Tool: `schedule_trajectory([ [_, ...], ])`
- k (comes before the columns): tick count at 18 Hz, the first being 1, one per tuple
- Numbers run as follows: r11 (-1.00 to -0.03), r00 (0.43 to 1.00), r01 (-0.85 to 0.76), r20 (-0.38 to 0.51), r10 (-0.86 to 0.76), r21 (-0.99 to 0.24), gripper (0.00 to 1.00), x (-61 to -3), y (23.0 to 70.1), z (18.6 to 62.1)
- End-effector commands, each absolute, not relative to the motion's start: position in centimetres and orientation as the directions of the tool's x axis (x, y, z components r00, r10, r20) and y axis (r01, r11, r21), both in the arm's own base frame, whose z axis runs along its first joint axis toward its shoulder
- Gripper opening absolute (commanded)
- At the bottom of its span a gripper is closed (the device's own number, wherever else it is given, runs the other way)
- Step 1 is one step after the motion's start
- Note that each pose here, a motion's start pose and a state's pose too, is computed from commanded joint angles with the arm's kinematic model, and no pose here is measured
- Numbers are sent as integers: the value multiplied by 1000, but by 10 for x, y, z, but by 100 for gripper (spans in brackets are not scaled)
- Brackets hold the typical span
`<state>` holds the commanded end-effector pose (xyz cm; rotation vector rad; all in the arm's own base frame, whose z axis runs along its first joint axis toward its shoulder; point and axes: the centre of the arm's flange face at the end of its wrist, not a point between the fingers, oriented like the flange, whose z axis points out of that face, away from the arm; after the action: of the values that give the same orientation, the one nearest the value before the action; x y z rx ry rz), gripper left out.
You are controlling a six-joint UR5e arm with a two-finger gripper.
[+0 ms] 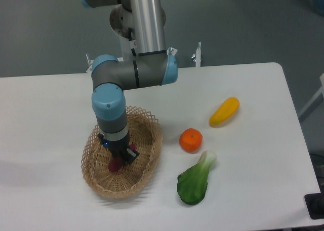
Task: Pick up the sweet potato from the basket
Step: 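Lift the sweet potato out of the basket and carry it beside the yellow pepper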
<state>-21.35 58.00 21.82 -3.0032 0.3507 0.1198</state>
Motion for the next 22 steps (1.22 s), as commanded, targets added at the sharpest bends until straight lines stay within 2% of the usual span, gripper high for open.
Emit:
schedule_trajectory([
  [3, -965, 969, -235, -104, -223, -117, 12, -215, 581, 227],
  [6, -957, 964, -250, -134, -231, -147, 12, -227, 583, 256],
  [11, -960, 964, -238, -154, -215, -148, 12, -278, 564, 291],
  [17, -970, 972, -220, -107, -209, -102, 12, -385, 512, 340],
  [22, -955, 953, -287, -122, -278, -73, 12, -481, 449, 378],
])
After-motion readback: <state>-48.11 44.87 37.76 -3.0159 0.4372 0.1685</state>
